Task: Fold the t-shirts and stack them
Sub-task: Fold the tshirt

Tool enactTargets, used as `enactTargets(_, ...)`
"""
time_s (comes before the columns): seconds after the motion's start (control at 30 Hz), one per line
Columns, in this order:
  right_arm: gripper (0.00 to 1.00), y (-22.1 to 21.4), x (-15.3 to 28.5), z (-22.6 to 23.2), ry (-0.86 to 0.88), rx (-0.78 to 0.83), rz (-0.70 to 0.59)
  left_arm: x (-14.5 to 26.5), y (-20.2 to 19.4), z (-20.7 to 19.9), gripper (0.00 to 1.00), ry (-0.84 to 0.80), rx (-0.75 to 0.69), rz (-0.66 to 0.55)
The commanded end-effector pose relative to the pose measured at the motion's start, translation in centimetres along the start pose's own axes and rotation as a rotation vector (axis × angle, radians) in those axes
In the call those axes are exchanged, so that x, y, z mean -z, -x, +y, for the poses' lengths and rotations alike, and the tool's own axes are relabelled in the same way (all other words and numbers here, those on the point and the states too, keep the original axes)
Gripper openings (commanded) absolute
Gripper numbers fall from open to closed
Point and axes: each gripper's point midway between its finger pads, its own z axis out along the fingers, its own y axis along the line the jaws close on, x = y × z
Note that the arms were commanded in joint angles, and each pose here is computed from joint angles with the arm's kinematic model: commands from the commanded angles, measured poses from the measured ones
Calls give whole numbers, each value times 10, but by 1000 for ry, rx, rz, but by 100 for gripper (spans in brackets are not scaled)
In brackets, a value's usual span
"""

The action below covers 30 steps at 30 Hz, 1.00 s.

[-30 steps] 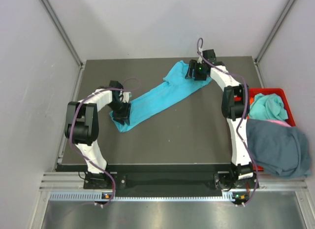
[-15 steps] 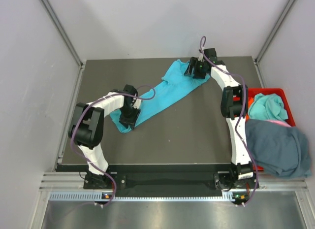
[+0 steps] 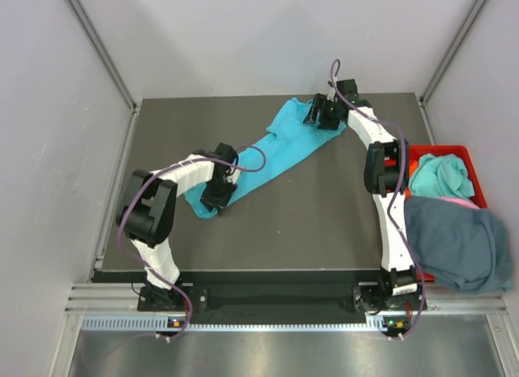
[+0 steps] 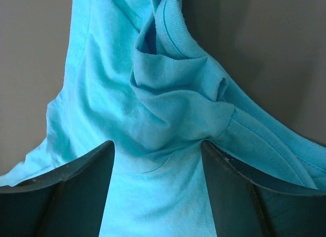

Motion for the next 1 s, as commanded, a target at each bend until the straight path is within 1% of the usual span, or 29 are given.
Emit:
enactTargets(0.0, 69, -5, -5, -1, 9, -2, 9, -23, -19, 23, 42, 149, -2, 70)
enactTargets(0.2, 70, -3, -1, 1, 13, 0, 5, -19, -27, 48, 42, 288, -38, 100)
enactTargets(0.27, 70, -3, 0, 1, 12, -1, 5, -21, -29, 49, 41, 294, -40, 113)
enactTargets(0.4, 69, -3, 1, -2, 10, -2, 4, -27, -33, 48, 34, 286, -50, 139)
enactTargets(0.5, 69, -1, 5, -4, 7, -7, 0, -30, -36, 44, 24, 261, -59, 155)
enactTargets(0.53, 69, 0, 5, -4, 6, -8, -1, -30, -36, 41, 14, 245, -59, 156)
enactTargets(0.57, 69, 0, 6, -5, 4, -7, -2, -30, -38, 40, 7, 237, -64, 165)
enactTargets(0.63, 69, 2, 8, -7, 2, -8, -6, -31, -40, 37, 2, 220, -69, 176)
enactTargets(0.67, 69, 2, 7, -8, 2, -9, -5, -31, -45, 31, 0, 183, -76, 194)
enactTargets(0.77, 69, 4, 10, -15, -6, -13, -8, -30, -52, 15, 0, 114, -127, 221)
enactTargets(0.8, 69, 6, 12, -17, -11, -15, -14, -29, -57, 2, 0, 57, -148, 241)
enactTargets(0.87, 69, 9, 11, -22, -18, -19, -20, -27, -70, -22, 0, -18, -222, 298)
enactTargets(0.97, 69, 8, 11, -25, -22, -25, -19, -27, -79, -45, 0, -47, -323, 312)
